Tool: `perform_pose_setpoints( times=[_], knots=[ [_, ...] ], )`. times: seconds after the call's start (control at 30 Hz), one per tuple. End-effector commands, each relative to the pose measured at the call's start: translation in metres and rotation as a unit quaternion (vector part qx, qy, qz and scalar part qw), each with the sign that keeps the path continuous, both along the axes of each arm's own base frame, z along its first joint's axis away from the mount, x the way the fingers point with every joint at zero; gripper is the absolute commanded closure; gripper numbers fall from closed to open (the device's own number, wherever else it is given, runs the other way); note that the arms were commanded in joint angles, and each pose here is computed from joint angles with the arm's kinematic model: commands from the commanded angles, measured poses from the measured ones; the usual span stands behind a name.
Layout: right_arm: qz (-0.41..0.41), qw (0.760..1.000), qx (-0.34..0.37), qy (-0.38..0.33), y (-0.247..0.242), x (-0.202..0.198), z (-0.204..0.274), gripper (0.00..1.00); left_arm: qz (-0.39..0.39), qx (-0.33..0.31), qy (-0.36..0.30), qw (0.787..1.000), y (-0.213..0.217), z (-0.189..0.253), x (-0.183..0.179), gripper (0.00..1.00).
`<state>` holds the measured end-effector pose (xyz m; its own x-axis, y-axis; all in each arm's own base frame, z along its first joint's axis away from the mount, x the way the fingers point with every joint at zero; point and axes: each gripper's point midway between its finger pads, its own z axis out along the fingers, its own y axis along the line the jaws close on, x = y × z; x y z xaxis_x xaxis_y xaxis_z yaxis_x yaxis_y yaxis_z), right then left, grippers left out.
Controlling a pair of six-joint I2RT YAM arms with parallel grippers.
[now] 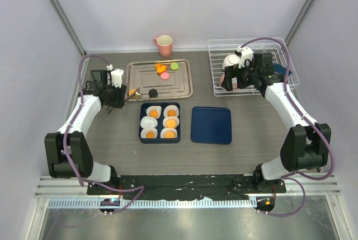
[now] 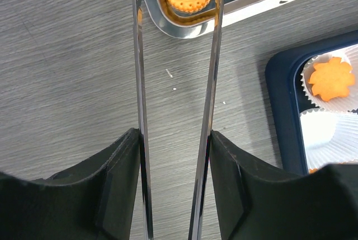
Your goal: Pack the cookies
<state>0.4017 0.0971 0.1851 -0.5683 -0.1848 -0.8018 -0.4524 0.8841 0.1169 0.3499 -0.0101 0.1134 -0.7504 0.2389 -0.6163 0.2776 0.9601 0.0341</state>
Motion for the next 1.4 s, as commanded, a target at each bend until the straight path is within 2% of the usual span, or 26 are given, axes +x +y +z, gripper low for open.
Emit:
perform_pose_setpoints(
  times=[0.0, 0.37, 0.97, 1.37],
  knots=[
    [0.008, 1.0, 0.001, -0.015, 0.001, 0.003, 0.008, 0.0, -0.004, -0.001, -0.024, 1.0, 0.003, 0.008, 0.012, 0.46],
    [0.008, 1.0, 0.001, -0.014, 0.002, 0.003, 0.007, 0.0, -0.02, -0.021, -0.004, 1.0, -0.005, 0.004, 0.005, 0.46],
    [0.009, 1.0, 0.003, -0.015, 0.002, 0.002, 0.008, 0.0, 0.0, -0.052, 0.031, 0.998, -0.001, 0.004, -0.003, 0.47],
    [0.01, 1.0, 0.003, -0.016, 0.003, 0.002, 0.009, 0.0, -0.008, -0.06, 0.047, 0.997, -0.004, -0.002, -0.007, 0.57]
  ],
)
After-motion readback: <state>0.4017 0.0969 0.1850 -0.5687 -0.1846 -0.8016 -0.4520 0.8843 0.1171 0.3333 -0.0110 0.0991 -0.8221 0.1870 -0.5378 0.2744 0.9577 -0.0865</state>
